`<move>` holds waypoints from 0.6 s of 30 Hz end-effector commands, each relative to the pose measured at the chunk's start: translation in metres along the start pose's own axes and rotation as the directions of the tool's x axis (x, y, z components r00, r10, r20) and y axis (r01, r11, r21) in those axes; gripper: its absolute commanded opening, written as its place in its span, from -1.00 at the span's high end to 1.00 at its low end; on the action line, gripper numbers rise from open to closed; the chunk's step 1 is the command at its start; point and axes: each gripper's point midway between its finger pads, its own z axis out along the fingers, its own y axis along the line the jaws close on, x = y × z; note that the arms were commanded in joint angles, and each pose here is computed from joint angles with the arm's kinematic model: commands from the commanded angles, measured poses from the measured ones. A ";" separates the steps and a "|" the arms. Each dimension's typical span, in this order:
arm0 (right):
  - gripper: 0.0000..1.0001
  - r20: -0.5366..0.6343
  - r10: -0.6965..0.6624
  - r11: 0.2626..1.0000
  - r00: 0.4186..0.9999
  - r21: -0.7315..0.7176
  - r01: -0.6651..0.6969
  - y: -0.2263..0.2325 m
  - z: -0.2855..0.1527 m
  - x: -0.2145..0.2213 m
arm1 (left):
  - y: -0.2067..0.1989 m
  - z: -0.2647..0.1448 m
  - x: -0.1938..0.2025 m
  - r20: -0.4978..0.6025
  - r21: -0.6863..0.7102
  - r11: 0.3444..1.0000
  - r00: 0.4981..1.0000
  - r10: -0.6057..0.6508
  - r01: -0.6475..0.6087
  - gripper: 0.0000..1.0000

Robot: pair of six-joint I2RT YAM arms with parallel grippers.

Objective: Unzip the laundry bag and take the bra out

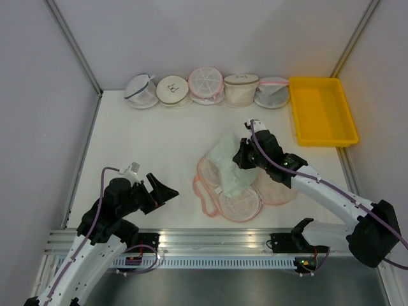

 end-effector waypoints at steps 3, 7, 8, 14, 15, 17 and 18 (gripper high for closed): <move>0.99 0.158 -0.016 0.997 0.987 0.079 0.004 0.002 -0.040 -0.060 | -0.008 -0.004 -0.005 0.028 0.023 1.000 0.999 -0.019 0.018 -0.99; 0.99 0.240 -0.058 0.967 0.969 0.254 -0.005 -0.015 -0.064 -0.105 | -0.011 -0.006 -0.006 0.027 0.030 0.999 1.000 -0.014 0.013 -0.99; 0.99 0.257 -0.063 0.957 0.964 0.291 -0.015 -0.020 -0.069 -0.115 | -0.012 -0.007 -0.006 0.028 0.031 0.999 1.000 -0.009 0.008 -0.99; 0.99 0.418 -0.067 0.831 0.906 0.525 -0.181 -0.073 -0.110 -0.194 | -0.018 -0.010 -0.007 0.028 0.049 0.999 1.000 -0.004 0.002 -0.99; 0.99 0.424 -0.073 0.825 0.903 0.534 -0.184 -0.073 -0.112 -0.199 | -0.018 -0.010 -0.007 0.026 0.048 0.999 1.000 -0.004 0.003 -0.99; 0.99 0.460 -0.081 0.773 0.884 0.589 -0.235 -0.097 -0.124 -0.216 | -0.019 -0.011 -0.006 0.020 0.052 0.999 1.000 0.001 -0.002 -0.99; 0.99 0.482 -0.079 0.751 0.873 0.604 -0.265 -0.110 -0.129 -0.229 | -0.019 -0.010 -0.006 0.016 0.053 0.999 1.000 -0.002 0.001 -0.99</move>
